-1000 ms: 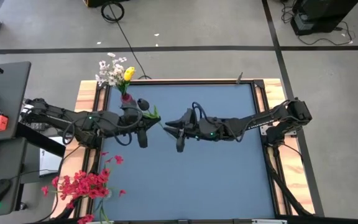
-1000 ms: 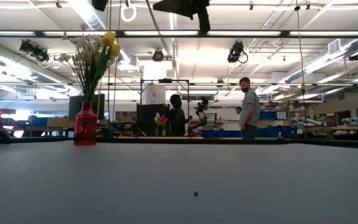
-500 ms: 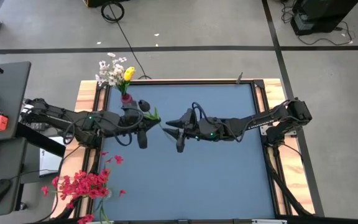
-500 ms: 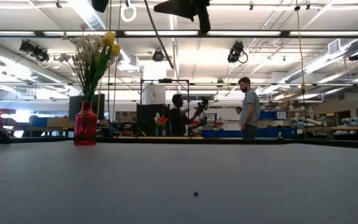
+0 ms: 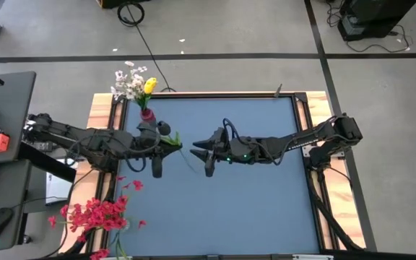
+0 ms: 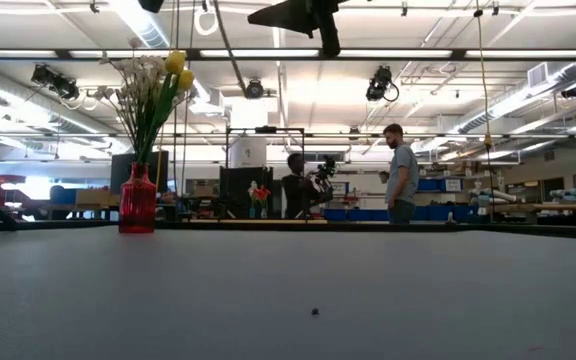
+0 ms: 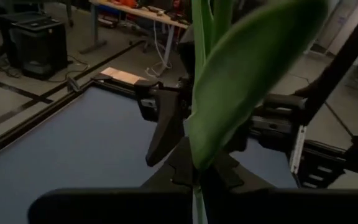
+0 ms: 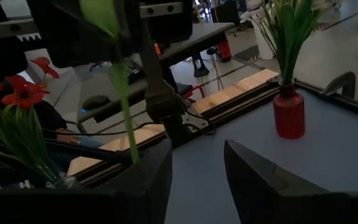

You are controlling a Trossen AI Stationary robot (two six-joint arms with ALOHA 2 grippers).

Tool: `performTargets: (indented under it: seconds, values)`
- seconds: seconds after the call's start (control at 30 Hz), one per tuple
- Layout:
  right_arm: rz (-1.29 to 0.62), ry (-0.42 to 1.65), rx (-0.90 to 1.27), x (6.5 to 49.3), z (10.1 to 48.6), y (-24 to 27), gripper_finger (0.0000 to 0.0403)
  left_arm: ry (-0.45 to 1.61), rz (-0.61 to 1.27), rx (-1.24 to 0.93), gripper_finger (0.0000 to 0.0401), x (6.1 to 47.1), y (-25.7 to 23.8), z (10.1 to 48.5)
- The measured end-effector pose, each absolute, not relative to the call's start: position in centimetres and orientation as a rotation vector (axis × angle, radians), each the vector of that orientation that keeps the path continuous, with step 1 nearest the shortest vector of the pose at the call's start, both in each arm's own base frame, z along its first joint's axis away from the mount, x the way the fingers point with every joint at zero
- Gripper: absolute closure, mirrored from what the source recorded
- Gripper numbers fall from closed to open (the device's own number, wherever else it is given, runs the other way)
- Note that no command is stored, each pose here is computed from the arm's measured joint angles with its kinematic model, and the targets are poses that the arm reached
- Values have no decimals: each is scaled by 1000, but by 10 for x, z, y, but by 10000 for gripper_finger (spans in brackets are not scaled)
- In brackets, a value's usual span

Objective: Sort flowers into vase by color
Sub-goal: Put the black tulip into the transparent vase

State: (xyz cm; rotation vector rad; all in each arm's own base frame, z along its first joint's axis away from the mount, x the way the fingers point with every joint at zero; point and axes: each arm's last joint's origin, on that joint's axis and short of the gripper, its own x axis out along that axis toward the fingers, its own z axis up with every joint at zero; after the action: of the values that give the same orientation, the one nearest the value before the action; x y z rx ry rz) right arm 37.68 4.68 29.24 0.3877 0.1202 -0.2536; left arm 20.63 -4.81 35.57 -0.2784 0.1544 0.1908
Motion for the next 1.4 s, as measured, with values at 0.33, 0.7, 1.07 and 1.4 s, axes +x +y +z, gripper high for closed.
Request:
performTargets:
  seconds: [0.33, 0.7, 1.07, 1.4]
  values:
    - [-223, 119, 477, 377, 292, 48, 249, 112, 34, -298, 386, 172, -57, 372]
    - [-206, 114, 605, 377, 292, 51, 249, 243, -216, -176, 390, 147, -63, 367]
    - [-235, 139, 712, 373, 288, 67, 249, 485, -519, -82, 391, 96, -63, 351]
    - [-333, 98, 844, 367, 286, 86, 249, 352, -774, -37, 390, 79, -67, 363]
